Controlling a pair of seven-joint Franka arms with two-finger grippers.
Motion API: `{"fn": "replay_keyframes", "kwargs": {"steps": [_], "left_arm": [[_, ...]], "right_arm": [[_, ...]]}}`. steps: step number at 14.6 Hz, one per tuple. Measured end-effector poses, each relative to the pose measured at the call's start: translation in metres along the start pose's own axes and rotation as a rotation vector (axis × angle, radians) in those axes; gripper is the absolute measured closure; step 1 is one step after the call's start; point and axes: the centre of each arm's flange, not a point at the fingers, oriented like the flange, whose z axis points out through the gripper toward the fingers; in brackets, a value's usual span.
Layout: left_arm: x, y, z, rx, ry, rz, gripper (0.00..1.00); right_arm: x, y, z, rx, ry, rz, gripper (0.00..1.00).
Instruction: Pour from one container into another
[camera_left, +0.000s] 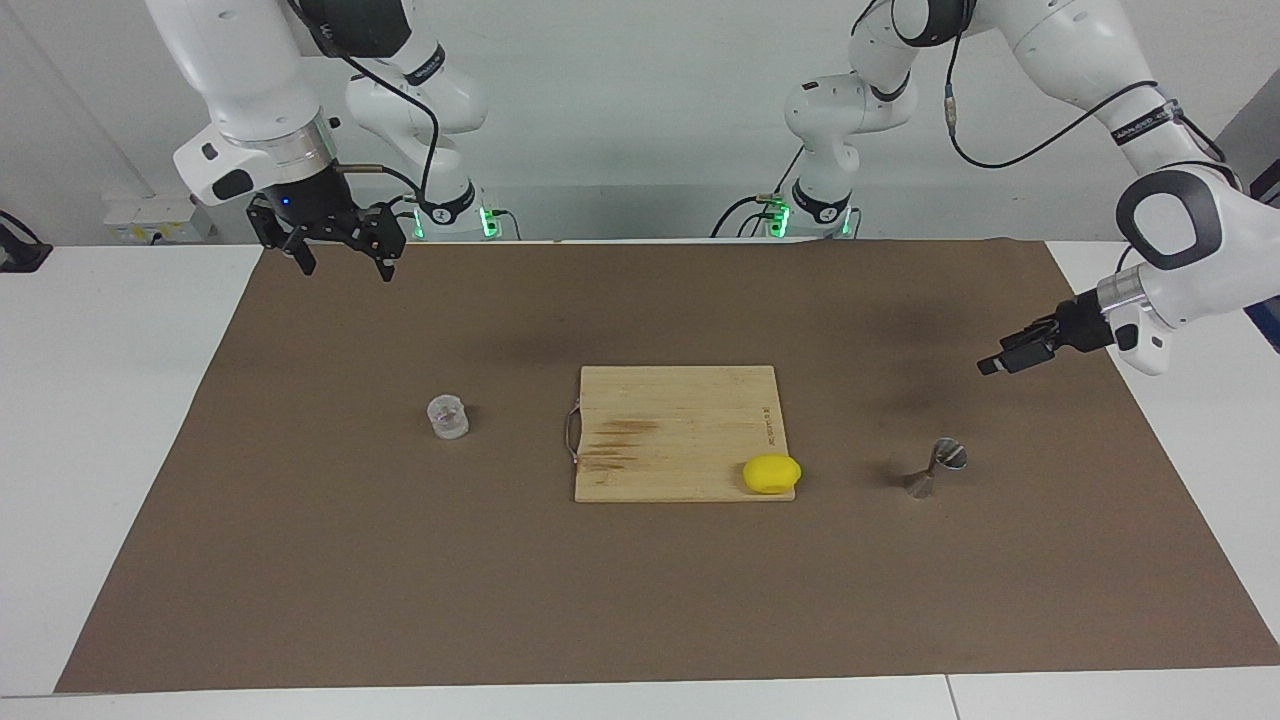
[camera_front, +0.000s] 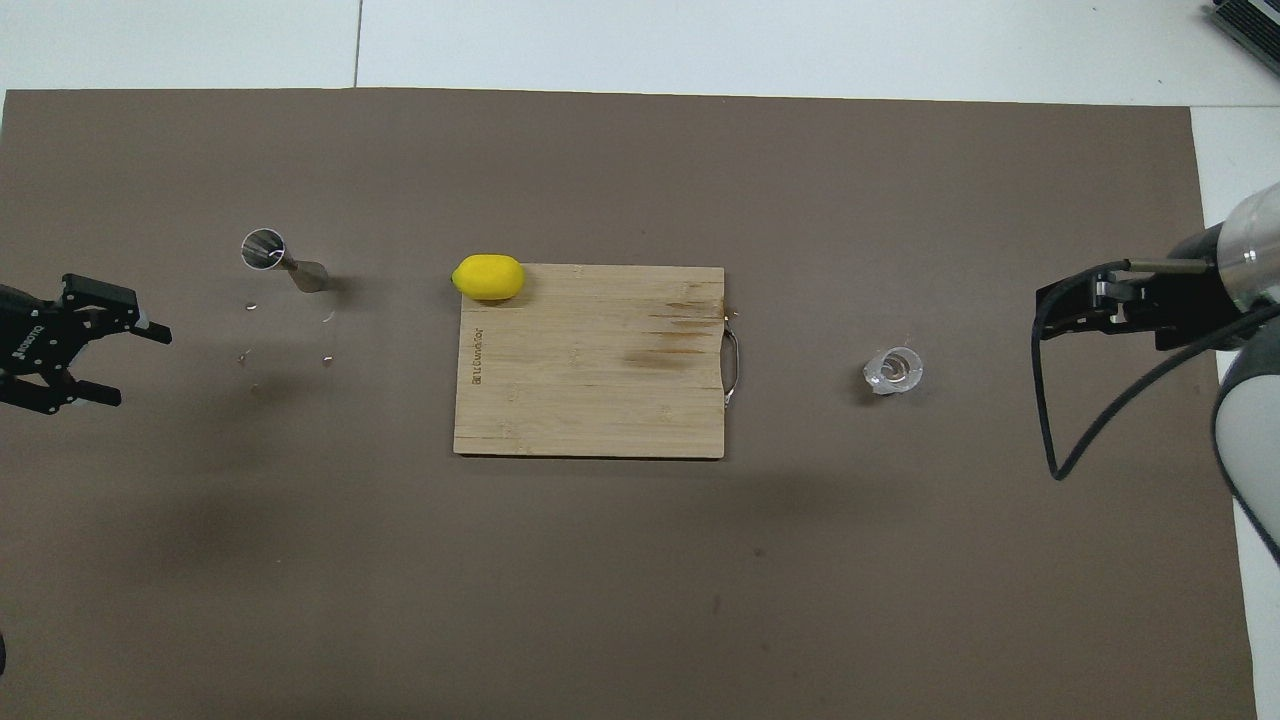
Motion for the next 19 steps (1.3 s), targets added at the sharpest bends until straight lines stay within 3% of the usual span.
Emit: {"fn": "replay_keyframes", "kwargs": {"steps": [4, 10, 12, 15, 19], "left_arm": [[0.012, -0.026, 0.011, -0.238, -0.095, -0.365, 0.00], [0.029, -0.034, 0.035, -0.540, -0.216, -0.855, 0.00], [0.033, -0.036, 0.042, -0.623, -0.262, -0.959, 0.00], [0.036, -0.038, 0.054, -0.707, -0.312, -1.078, 0.00], [0.029, -0.012, 0.071, -0.747, -0.372, -1.096, 0.00]], "right_arm": [[0.000, 0.000, 0.004, -0.001, -0.007, -0.001, 0.00], [0.000, -0.001, 0.006, -0.002, -0.012, -0.002, 0.00], [0.000, -0.001, 0.006, -0.003, -0.013, -0.003, 0.00], [0.000, -0.001, 0.006, -0.003, -0.013, -0.003, 0.00], [0.000, -0.001, 0.007, -0.003, -0.014, -0.003, 0.00]]}}
